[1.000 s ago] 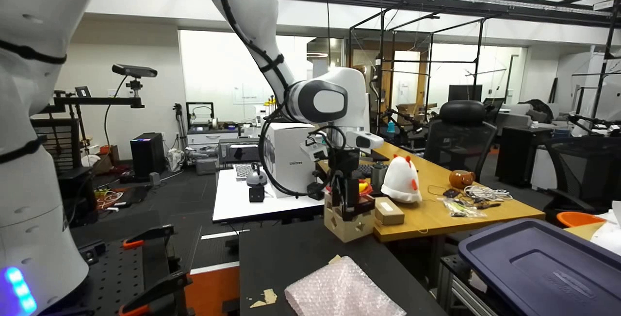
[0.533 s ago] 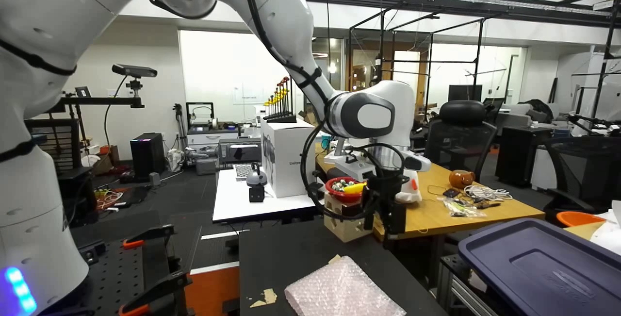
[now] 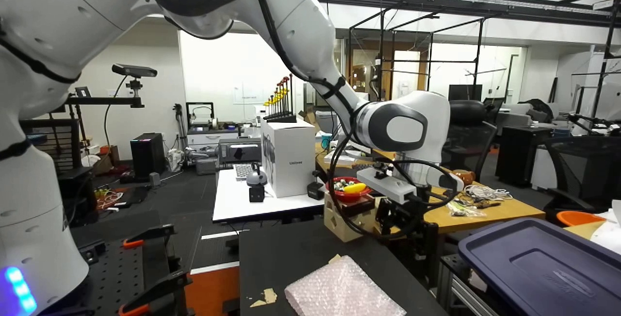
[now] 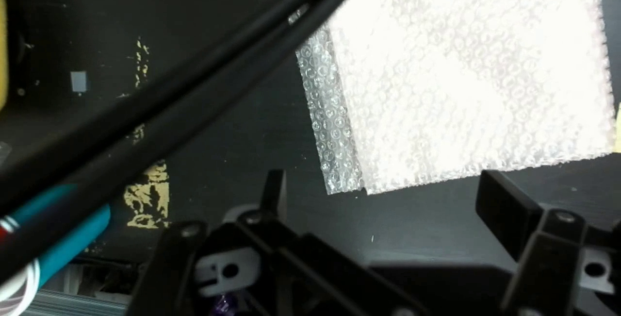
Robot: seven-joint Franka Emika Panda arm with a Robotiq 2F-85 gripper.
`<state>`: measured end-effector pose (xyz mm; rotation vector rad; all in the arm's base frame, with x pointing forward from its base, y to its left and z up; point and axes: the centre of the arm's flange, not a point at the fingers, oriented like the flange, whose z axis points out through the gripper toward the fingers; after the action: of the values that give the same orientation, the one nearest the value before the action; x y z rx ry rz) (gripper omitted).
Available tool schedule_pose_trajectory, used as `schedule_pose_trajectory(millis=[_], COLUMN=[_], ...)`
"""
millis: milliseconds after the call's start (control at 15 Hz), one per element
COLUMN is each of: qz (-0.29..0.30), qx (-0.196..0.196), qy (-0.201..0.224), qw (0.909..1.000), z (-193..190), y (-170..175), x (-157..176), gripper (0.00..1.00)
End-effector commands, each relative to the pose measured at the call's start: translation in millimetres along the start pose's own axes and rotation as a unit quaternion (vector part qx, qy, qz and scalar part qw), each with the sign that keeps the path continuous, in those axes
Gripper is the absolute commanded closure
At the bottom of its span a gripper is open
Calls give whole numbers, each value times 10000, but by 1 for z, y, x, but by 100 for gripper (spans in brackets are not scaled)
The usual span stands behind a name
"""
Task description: Unfold the bubble wrap
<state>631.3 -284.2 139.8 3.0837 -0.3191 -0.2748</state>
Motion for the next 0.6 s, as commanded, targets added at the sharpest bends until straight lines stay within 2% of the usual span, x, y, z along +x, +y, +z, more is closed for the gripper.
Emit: schedule_pose_trajectory(millis=[0, 200, 533], qz=[-467, -703, -726], qx=[182, 267, 405], qy=[-191, -397, -733], qw=[9986, 9964, 9938], z=[6, 17, 35], y=[6, 5, 6], x=[28, 37, 45], gripper=[0, 0, 0])
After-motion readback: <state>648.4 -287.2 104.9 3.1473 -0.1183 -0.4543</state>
